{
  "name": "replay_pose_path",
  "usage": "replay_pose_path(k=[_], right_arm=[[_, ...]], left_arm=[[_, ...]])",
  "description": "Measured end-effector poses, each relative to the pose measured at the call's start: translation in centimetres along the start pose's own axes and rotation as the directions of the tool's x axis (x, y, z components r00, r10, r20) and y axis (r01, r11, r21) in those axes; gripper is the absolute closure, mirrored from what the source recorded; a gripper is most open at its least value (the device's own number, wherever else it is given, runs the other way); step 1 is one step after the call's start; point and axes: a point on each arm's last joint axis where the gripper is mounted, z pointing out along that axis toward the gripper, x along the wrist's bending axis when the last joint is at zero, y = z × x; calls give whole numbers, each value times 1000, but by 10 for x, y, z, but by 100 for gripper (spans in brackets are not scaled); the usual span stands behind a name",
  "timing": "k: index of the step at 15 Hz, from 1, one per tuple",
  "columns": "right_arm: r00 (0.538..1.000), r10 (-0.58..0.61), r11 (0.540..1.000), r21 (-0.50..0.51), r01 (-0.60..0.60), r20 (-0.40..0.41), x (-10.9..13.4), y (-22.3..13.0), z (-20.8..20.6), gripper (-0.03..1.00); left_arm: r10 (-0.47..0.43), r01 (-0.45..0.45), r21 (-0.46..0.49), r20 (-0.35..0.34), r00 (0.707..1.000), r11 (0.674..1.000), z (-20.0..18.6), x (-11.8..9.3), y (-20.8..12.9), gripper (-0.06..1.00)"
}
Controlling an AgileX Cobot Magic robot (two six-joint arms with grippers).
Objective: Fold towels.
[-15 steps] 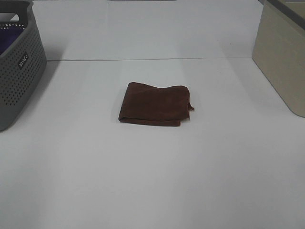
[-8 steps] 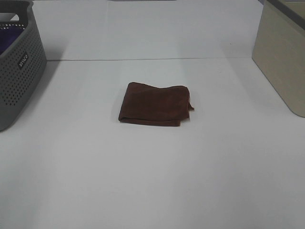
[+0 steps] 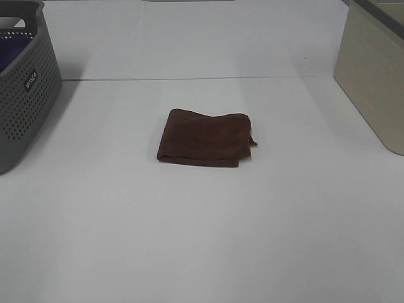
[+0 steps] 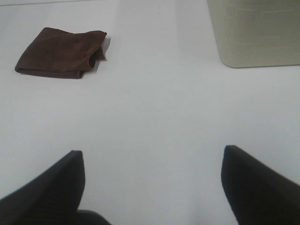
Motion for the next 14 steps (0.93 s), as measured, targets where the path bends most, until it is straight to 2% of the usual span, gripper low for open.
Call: replay_pose_path(k=[14], right_arm=[[1000,0,1000,-10,0,-2,0,-1,-1,21]], left_arm=[[0,0,0,0,1000,1000,0,0,0,25]])
